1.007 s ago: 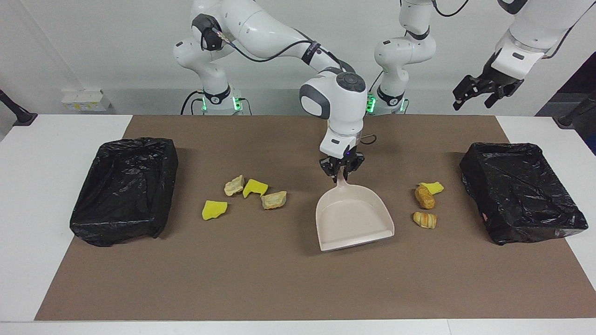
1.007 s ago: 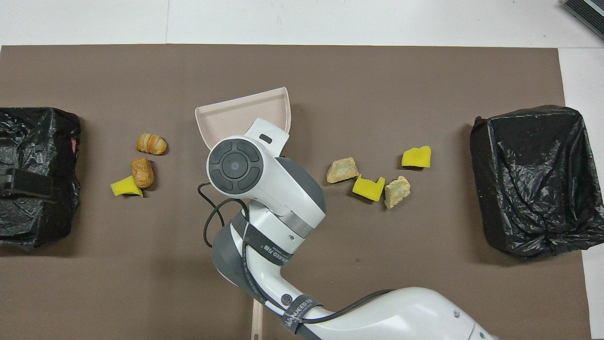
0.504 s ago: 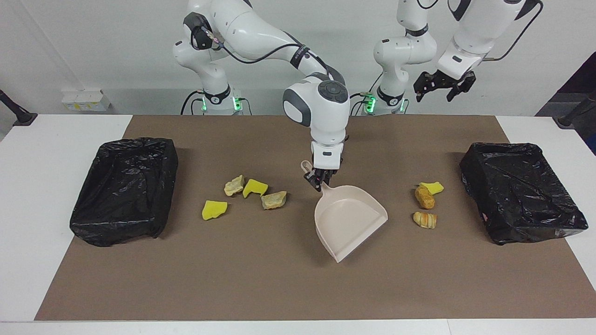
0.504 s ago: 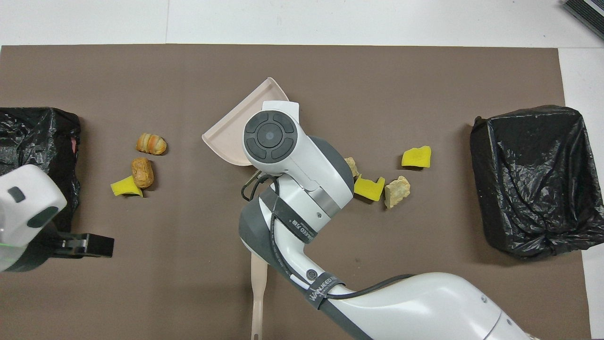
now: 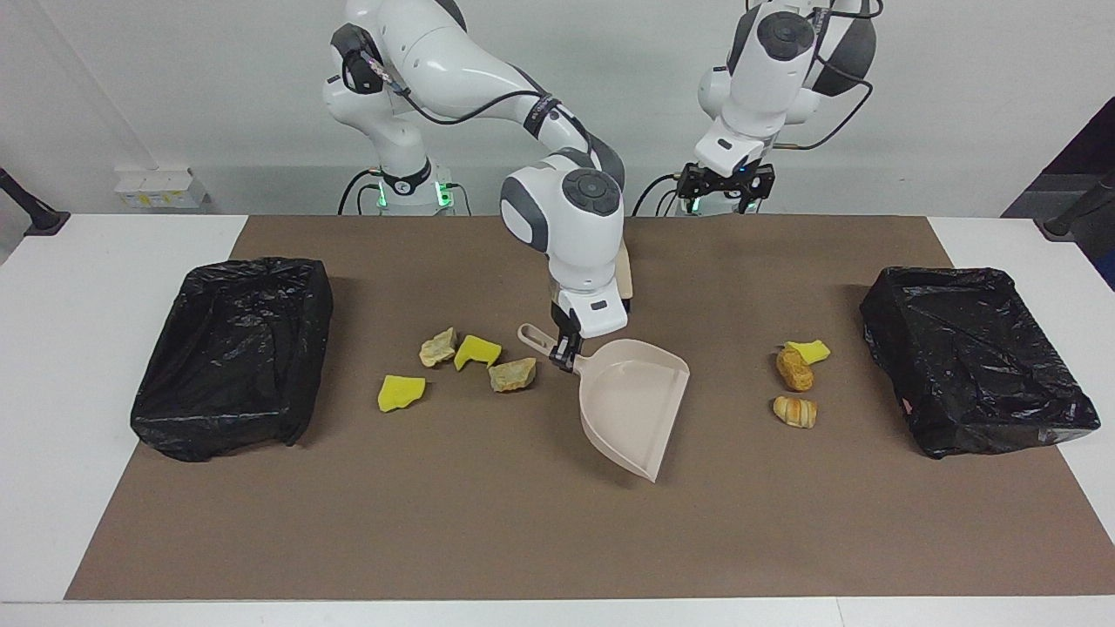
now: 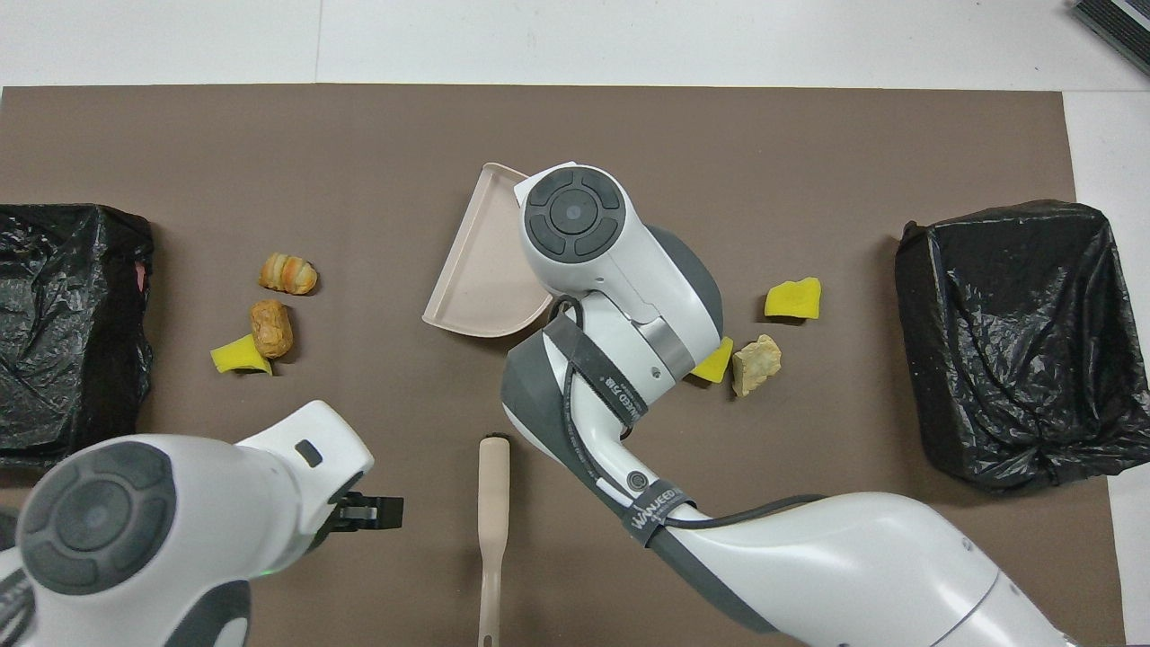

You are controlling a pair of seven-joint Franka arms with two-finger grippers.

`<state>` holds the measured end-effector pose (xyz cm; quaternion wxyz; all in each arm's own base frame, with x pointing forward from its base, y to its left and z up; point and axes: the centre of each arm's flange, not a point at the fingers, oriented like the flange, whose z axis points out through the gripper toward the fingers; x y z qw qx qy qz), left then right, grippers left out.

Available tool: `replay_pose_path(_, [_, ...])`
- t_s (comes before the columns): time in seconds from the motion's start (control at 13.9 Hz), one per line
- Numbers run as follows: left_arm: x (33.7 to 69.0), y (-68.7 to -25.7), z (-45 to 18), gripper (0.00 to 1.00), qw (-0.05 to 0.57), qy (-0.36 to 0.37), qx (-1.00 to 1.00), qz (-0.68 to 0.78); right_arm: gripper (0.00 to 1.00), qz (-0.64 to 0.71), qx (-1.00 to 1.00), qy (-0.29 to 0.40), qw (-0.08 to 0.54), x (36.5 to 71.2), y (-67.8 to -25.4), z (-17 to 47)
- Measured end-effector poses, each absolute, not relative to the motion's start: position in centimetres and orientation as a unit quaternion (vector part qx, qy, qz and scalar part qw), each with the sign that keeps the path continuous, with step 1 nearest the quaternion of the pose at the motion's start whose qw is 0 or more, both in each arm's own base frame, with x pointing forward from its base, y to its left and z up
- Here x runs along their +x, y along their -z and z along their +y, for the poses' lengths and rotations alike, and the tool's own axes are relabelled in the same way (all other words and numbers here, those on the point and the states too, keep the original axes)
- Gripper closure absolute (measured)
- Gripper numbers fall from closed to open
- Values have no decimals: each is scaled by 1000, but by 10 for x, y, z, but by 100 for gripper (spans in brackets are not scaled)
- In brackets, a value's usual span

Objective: Sweep and dump trash in bin
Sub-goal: 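Set the dustpan beside the bread rolls while the left gripper reaches the brush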

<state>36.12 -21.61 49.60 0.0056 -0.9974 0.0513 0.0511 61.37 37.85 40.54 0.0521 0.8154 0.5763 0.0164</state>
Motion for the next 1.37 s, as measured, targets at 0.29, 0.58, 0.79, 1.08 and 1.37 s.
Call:
replay_pose_path(0.29, [321, -459, -270, 0, 5, -35, -997, 66, 68, 655, 753, -3, 65, 623, -402, 360])
replay_pose_path(0.58, [273, -399, -326, 0, 8, -35, -996, 83, 68, 701, 708, 24, 83, 623, -397, 352])
replay_pose_path(0.79, [264, -382, -340, 0, 13, -42, -995, 89, 68, 715, 693, 29, 90, 617, -393, 360])
replay_pose_path(1.08, [249, -369, -343, 0, 23, -50, -994, 98, 68, 724, 684, 38, 89, 608, -379, 372])
replay_pose_path(1.37, [241, -363, -345, 0, 18, -42, -994, 96, 68, 731, 675, 43, 87, 600, -366, 381])
